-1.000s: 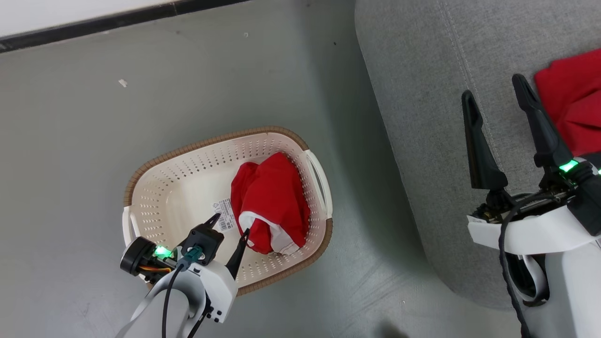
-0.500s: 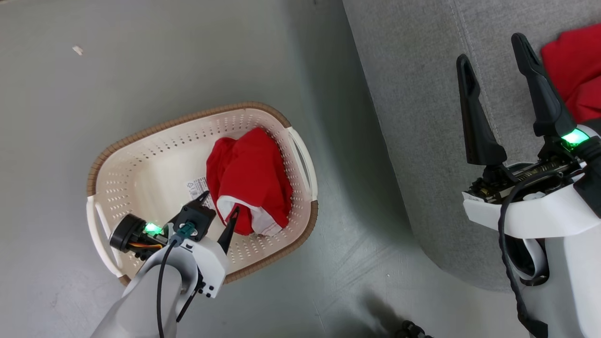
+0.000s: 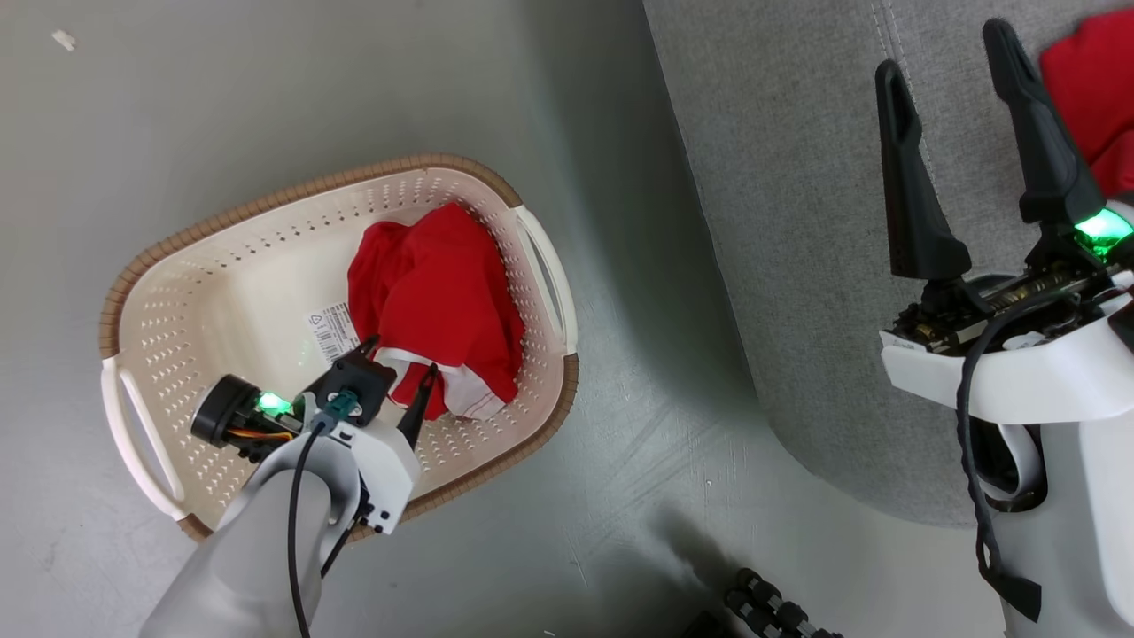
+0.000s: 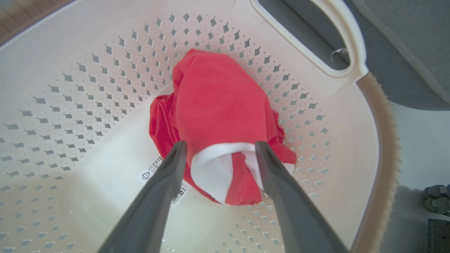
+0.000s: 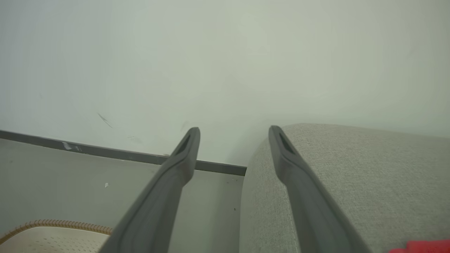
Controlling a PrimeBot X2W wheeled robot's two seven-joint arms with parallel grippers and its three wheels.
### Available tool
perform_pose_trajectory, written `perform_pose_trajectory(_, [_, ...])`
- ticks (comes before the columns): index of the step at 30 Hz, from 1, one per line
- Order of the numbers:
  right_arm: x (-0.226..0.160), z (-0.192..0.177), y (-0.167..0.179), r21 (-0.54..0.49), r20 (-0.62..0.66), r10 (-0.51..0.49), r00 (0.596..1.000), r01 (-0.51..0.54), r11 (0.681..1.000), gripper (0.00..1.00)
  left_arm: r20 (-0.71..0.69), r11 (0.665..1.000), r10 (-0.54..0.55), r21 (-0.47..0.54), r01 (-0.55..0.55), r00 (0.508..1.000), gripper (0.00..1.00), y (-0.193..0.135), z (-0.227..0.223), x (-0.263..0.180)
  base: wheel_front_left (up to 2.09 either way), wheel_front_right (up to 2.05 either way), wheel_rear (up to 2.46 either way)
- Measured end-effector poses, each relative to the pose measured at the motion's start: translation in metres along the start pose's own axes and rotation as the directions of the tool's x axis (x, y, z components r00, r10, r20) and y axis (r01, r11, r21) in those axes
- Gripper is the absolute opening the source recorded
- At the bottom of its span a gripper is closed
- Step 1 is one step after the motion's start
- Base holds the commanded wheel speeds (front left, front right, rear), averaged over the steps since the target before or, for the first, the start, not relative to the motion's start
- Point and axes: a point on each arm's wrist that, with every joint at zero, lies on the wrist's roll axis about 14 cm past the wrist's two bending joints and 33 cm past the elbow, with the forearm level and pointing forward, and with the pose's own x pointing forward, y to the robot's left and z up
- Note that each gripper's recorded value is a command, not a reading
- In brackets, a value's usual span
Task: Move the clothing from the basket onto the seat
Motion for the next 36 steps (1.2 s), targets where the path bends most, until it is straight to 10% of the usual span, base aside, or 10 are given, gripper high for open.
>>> perform_pose_trajectory(13, [0.010, -0.015, -0.003, 0.003, -0.014, -0.005, 1.000, 0.005, 1.000, 1.00, -0.050, 1.000, 0.023, -0.012, -0.024, 0.998, 1.00, 0.019, -0.023, 0.017, 0.00, 0.00, 0.00])
perform_pose_trajectory(15, [0.010, -0.018, -0.003, 0.003, -0.022, -0.005, 1.000, 0.005, 1.000, 1.00, -0.055, 1.000, 0.022, -0.014, -0.023, 0.998, 0.45, 0.020, -0.025, 0.019, 0.00, 0.00, 0.00])
perform_pose_trajectory(17, [0.010, -0.020, -0.003, 0.002, -0.025, -0.005, 1.000, 0.005, 1.000, 1.00, -0.047, 1.000, 0.020, -0.017, -0.020, 0.999, 0.27, 0.020, -0.024, 0.020, 0.00, 0.00, 0.00])
perform_pose_trajectory(18, [0.011, -0.021, -0.003, 0.002, -0.025, -0.005, 1.000, 0.005, 1.000, 1.00, -0.042, 1.000, 0.019, -0.019, -0.020, 0.999, 0.00, 0.019, -0.023, 0.020, 0.00, 0.00, 0.00])
perform_pose_trajectory(36, [0.018, -0.015, -0.007, 0.021, -0.006, -0.019, 1.000, 0.019, 1.000, 1.00, 0.113, 1.000, 0.022, -0.009, -0.021, 0.993, 0.00, 0.020, 0.033, 0.015, 0.00, 0.00, 0.00])
